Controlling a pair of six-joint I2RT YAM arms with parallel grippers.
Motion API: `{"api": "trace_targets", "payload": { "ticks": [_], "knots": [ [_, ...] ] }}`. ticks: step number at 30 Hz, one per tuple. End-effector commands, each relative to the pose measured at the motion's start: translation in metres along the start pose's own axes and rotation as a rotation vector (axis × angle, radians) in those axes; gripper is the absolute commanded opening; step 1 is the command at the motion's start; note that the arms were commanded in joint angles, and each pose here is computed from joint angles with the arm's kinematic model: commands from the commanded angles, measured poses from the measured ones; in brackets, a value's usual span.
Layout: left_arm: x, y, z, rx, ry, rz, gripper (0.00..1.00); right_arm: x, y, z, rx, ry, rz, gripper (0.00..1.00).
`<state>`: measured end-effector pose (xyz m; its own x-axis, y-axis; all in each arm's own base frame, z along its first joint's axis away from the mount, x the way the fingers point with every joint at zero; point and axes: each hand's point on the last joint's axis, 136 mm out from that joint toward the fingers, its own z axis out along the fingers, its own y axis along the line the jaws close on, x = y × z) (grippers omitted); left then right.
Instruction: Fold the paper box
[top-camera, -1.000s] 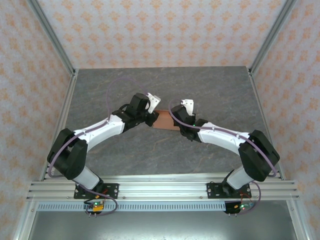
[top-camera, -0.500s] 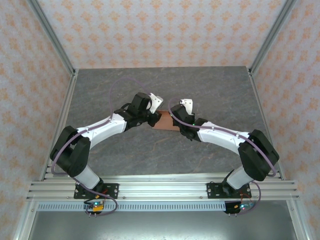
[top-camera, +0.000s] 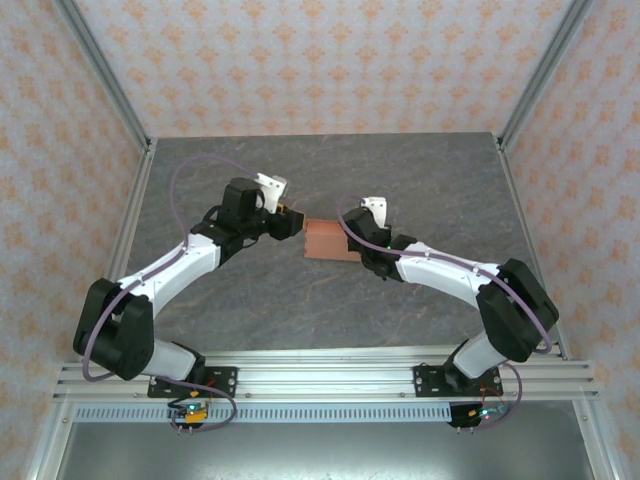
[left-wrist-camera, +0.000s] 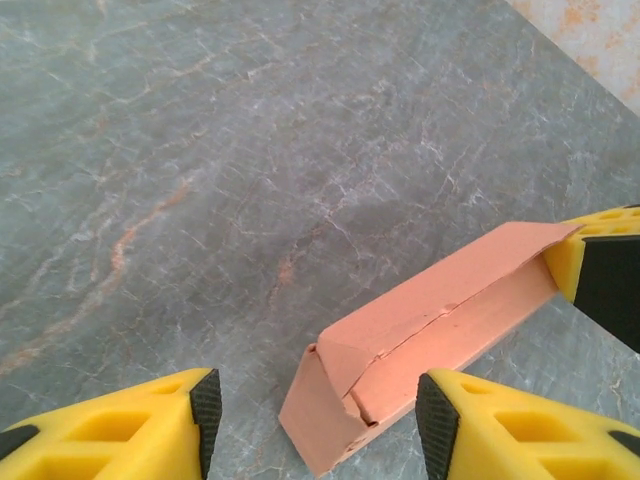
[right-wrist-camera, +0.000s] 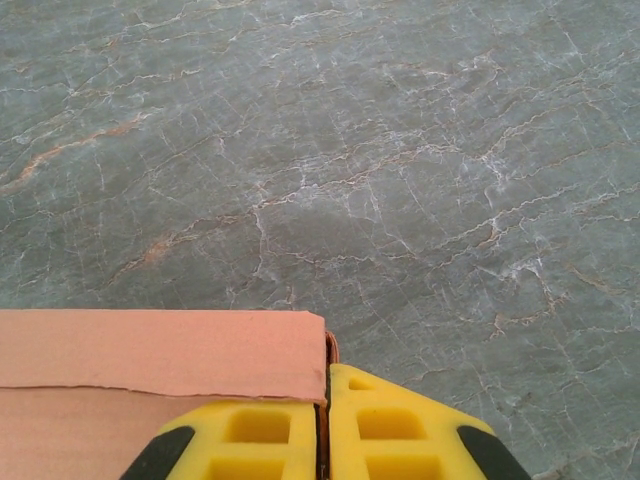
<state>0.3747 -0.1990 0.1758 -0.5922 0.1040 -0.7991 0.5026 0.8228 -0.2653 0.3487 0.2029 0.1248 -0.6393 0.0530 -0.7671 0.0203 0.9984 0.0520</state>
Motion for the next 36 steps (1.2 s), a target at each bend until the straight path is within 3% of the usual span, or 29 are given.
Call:
{"api": "trace_targets", "payload": {
  "ticks": [1,5,11,14,19,32,36],
  "knots": [
    [0.012,-0.003,0.013,0.024,0.025,0.031,0.58,0.011,-0.004,0.001,0.016,0.063,-0.045,0.09],
    [0.013,-0.012,0.023,0.045,0.042,0.078,0.57,0.012,-0.001,0.003,0.01,0.075,-0.039,0.09],
    [0.016,-0.014,0.037,0.068,0.088,0.084,0.48,0.013,-0.001,0.003,0.012,0.081,-0.023,0.09],
    [0.02,-0.015,0.04,0.071,0.106,0.094,0.37,0.014,-0.001,0.003,0.014,0.087,-0.023,0.09],
    [0.022,-0.017,0.044,0.072,0.119,0.095,0.11,0.015,-0.001,0.003,0.01,0.089,-0.02,0.09],
    [0.029,-0.042,0.055,0.001,0.127,0.105,0.01,0.016,0.008,0.004,0.018,0.09,0.011,0.09],
    [0.032,-0.041,0.053,-0.068,0.101,0.009,0.0,0.015,0.004,0.003,0.037,0.079,0.024,0.09]
  ]
}}
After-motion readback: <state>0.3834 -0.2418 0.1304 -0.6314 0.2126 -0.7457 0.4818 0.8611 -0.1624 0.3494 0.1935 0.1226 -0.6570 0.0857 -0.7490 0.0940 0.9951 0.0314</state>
